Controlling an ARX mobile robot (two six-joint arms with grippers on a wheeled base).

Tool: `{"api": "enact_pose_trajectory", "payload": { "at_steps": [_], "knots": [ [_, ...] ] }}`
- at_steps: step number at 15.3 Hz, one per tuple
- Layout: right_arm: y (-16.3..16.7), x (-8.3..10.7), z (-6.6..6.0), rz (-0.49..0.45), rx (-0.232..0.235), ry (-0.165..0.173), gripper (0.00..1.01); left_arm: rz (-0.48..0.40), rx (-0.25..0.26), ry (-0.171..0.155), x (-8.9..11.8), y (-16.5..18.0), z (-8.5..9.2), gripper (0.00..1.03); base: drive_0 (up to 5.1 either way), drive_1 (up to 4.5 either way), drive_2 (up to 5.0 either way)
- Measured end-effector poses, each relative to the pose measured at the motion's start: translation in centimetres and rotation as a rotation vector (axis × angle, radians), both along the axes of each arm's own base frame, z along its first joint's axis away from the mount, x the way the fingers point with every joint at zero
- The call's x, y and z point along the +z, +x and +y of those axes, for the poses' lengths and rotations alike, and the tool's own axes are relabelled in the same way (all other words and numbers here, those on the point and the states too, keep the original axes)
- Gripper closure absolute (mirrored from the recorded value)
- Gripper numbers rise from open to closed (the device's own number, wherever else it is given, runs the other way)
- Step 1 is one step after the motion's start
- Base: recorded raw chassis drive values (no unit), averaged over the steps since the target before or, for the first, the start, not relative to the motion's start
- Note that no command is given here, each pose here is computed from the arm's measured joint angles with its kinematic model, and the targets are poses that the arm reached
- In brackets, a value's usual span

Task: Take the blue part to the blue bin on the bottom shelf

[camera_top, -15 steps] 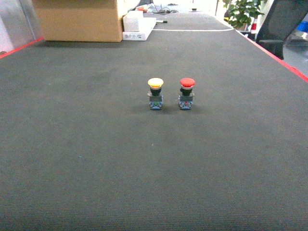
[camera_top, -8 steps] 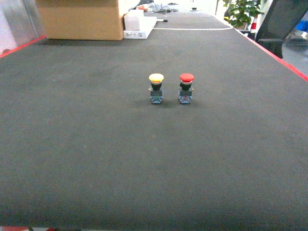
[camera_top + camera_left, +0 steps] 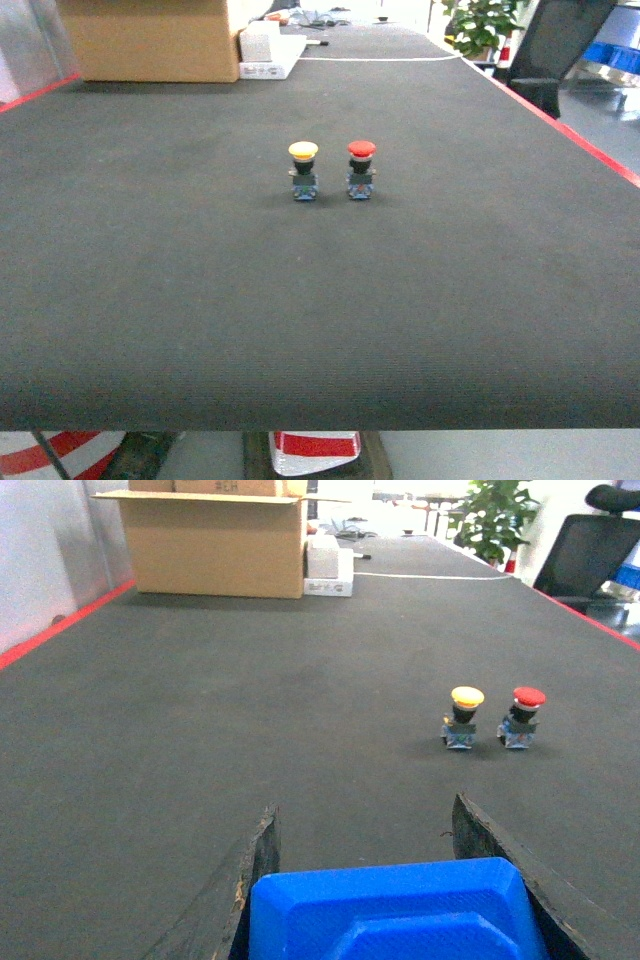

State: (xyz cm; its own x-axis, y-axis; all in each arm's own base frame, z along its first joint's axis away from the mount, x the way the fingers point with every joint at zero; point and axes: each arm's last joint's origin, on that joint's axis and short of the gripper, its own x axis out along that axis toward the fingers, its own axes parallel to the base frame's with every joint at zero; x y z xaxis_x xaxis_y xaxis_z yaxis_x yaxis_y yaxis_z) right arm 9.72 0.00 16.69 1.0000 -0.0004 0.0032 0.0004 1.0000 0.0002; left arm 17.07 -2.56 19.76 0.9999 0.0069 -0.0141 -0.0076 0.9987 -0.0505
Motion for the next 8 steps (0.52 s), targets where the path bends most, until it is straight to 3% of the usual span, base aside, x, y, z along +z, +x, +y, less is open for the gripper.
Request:
{"api": "enact_pose_trajectory", "payload": {
  "at_steps": [8],
  "knots": [
    [0.00, 0.00, 0.00, 0.000, 0.000, 0.000, 0.03, -0.001, -0.003, 0.000, 0.00, 0.01, -0.02, 0.59, -1.6, -1.64, -1.6]
  ]
}}
